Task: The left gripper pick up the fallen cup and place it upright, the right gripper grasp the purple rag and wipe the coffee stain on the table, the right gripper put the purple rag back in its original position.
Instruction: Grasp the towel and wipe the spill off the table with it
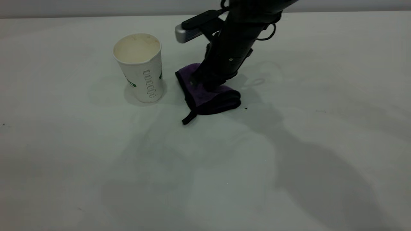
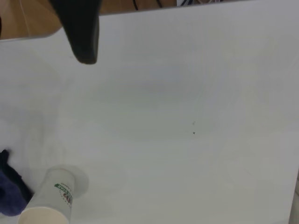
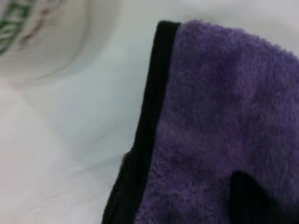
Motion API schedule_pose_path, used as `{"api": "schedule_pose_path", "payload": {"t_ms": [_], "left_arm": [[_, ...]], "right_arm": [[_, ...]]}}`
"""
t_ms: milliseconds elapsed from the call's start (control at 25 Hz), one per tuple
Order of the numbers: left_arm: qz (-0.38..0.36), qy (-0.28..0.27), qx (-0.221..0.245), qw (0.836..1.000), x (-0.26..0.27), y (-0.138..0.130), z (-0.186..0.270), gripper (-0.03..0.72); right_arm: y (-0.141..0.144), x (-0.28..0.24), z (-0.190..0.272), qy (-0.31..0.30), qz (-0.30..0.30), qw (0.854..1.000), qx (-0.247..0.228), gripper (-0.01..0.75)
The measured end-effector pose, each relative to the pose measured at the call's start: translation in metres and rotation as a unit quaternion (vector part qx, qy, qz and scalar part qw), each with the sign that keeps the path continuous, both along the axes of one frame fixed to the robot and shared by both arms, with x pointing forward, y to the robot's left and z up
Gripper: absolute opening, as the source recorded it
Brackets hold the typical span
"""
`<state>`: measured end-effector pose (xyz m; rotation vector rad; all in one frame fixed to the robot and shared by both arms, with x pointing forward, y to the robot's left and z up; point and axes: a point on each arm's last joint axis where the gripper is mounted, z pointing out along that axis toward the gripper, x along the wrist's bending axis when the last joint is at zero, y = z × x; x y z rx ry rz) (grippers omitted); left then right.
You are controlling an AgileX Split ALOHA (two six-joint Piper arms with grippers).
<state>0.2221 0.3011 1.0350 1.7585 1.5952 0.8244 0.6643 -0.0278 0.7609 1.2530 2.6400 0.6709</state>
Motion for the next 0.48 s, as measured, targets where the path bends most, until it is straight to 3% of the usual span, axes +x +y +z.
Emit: {"api": "schedule_pose_path", "payload": {"t_ms": [480], "left_arm": [[0.000,0.000,0.000,1.000,0.000,0.000,0.000,0.470]], "right_arm": [[0.024,-0.036,-0.001,0.147,0.013,0.989,0.030,0.074]]}}
